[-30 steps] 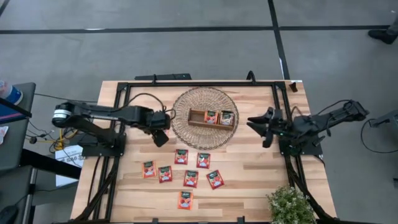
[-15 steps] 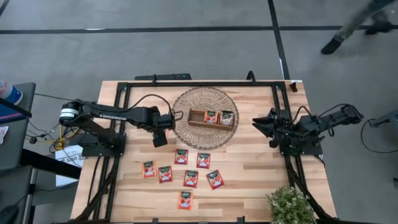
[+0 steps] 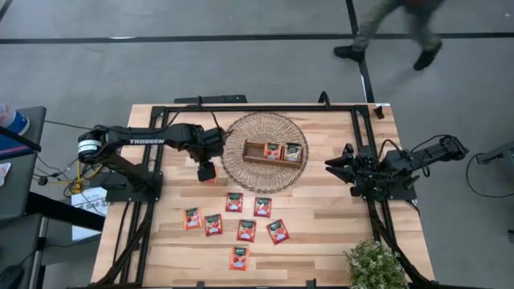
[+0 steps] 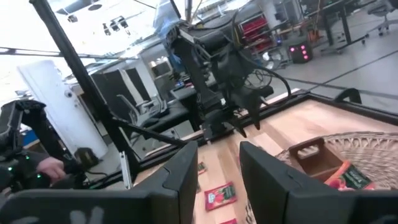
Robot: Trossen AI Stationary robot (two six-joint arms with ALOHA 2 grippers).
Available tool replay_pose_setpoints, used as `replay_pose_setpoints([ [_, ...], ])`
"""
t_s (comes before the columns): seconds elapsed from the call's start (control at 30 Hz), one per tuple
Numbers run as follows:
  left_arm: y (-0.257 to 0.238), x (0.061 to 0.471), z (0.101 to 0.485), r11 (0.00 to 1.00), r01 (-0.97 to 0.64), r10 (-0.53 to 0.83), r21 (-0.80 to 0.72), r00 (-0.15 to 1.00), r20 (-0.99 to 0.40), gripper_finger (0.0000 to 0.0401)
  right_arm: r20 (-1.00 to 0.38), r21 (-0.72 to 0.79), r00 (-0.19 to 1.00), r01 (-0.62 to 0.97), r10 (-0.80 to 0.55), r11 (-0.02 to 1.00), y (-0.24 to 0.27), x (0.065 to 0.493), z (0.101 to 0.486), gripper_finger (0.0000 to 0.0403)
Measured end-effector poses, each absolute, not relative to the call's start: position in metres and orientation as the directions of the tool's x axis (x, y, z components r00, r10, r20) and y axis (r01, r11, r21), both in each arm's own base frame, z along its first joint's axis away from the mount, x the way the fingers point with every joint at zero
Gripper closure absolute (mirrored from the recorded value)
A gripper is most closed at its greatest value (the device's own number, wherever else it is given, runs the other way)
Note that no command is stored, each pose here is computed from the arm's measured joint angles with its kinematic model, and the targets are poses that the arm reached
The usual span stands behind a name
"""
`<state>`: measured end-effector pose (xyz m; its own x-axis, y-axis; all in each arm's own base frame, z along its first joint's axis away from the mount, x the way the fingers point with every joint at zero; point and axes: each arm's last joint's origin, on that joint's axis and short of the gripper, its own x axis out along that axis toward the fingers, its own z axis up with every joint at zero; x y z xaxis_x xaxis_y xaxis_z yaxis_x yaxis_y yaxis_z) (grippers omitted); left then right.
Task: Pick & Place Tea
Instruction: Put the top left orange tea bag into the middle slot of the wooden organizer
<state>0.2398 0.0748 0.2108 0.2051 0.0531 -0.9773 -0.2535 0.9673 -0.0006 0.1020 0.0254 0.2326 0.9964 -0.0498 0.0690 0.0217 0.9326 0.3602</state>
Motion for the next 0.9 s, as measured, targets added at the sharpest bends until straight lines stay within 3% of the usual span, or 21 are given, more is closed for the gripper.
replay_pose_setpoints([
  [0.2,0.076,0.244,0.208,0.985,-0.169,0.054,0.018,0.214,-0.975,0.0205,0.069,0.360,0.997,0.018,-0.046,0.933,0.026,0.102,0.233,0.0292],
  [0.57,0.084,0.255,0.167,0.993,-0.117,0.002,-0.004,0.049,-0.999,0.0205,0.083,0.408,0.996,0.006,-0.043,0.913,0.026,0.102,0.234,0.0292],
  [0.9,0.101,0.251,0.164,0.992,-0.122,-0.012,-0.018,0.052,-0.999,0.0205,0.083,0.413,0.996,0.004,-0.042,0.911,0.026,0.102,0.234,0.0292],
])
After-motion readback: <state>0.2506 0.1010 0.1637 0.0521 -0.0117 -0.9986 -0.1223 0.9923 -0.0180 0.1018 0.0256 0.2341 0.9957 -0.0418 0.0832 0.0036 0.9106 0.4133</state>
